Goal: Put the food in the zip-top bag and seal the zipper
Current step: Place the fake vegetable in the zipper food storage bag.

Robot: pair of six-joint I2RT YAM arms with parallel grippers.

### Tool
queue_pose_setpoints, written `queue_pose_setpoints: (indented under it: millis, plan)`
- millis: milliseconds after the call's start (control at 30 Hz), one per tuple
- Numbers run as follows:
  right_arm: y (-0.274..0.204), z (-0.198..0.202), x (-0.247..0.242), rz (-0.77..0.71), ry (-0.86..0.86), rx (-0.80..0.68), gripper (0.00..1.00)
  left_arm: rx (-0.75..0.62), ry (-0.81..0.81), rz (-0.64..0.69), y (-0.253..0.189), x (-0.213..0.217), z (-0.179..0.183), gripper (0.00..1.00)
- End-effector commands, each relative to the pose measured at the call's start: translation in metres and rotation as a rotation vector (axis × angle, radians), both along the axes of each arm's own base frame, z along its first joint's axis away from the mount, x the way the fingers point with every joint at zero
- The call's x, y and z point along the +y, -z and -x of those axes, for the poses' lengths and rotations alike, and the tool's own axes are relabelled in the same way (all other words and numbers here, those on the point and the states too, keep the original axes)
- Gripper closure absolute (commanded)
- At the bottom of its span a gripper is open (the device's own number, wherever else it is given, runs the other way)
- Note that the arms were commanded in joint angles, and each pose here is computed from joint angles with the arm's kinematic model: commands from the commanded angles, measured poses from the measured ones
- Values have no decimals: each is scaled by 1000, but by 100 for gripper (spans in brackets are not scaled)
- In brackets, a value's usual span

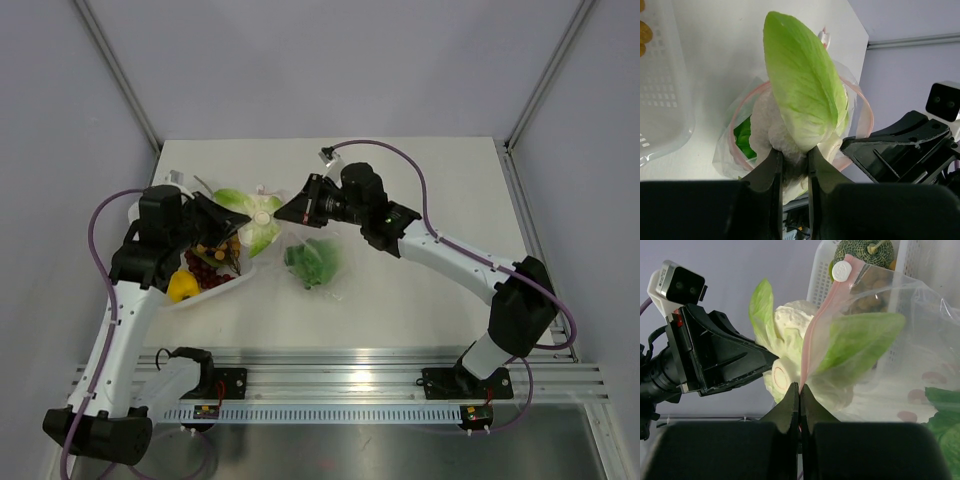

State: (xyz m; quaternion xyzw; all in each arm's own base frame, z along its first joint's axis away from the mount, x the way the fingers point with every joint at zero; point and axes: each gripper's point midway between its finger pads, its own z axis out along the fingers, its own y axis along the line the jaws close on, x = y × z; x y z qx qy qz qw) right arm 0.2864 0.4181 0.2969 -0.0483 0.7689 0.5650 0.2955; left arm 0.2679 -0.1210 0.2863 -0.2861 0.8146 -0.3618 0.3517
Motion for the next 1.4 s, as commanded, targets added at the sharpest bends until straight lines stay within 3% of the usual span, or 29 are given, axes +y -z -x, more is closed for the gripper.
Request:
queue_pose_setpoints:
  millis: [0, 500, 933, 1367]
  plan:
    - [-34, 17, 16, -74, -78, -83, 100, -64, 13, 9, -13, -10, -10, 100]
    - [-30, 33, 37, -74, -167, -107, 100, 26, 64, -118, 40, -28, -22, 100]
    - [-41, 54, 41, -123, -247, -126, 100, -7, 27, -212, 54, -43, -52, 100]
    - [-44, 45, 28, -108, -151, -163, 100, -4, 81, -298, 80, -46, -54, 100]
